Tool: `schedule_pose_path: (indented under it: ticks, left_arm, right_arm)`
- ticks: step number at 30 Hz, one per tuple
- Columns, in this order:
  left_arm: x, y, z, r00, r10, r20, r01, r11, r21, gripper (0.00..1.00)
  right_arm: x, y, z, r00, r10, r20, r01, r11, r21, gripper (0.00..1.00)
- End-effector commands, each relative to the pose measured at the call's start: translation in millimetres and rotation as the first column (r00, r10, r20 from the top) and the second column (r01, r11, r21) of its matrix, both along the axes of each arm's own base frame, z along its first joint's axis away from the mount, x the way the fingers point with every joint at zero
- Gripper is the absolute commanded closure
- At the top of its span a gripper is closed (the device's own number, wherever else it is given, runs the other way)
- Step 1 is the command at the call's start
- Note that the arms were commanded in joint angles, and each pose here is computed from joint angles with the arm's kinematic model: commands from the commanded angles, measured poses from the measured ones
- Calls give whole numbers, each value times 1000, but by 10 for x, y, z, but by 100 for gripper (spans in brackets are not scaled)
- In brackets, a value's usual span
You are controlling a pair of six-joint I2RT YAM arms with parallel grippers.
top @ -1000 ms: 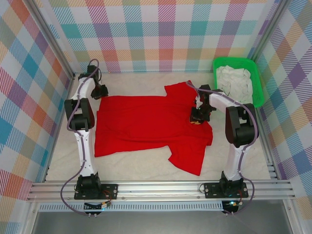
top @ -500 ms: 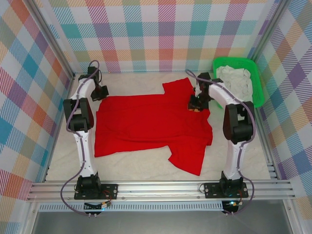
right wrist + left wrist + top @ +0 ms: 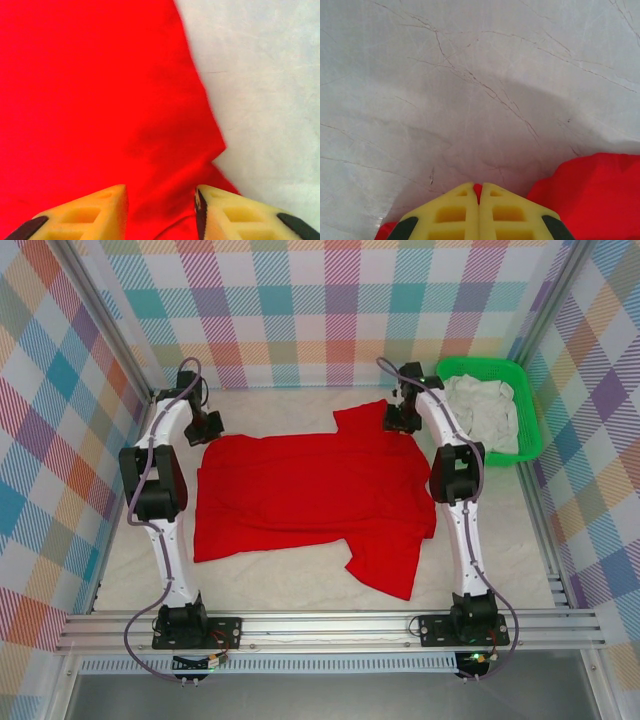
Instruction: Fold and stack the t-shirts
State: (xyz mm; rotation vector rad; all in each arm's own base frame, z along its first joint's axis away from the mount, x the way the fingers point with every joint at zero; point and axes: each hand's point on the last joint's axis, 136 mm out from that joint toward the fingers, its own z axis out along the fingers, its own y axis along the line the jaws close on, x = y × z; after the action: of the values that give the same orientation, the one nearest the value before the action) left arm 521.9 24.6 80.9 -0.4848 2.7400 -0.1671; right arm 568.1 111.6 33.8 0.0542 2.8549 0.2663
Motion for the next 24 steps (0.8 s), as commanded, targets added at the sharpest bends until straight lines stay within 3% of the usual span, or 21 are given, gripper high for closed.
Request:
schedule_pose_path:
  ticks: [1,3,5,10,19,24]
  left_arm:
    - [-73,-64,30,1000,-7,-12,7,1000,-22,100]
    - [-73,-55,14,1000,-6,-15,6,1000,-21,100]
    - [-73,-55,-1,1000,-6,-18,6,1000,-21,100]
    - [-91,-81,-8,1000,-10,-24,9,1000,-22,100]
    - [-135,-119,44,1000,-15,-12,15,1000,-21,100]
    - [-159,-109,2,1000,-15,-22,15,1000,-14,100]
  right_arm:
    - [-86,-170,-31,999,-23,-45,21,999,-43,56]
    - [-108,-168,-105,998,-24,-62,21,999,-36,56]
    - [-147,-130,-159,996,-17,-85,16,1000,-16,63]
    - [-264,-75,-219,991,-15,-133,19,1000,24,100]
    - [-485,70,481,999,-33,-36,36,995,93,100]
    - [-808,247,541,999,-38,-39,42,994,99,100]
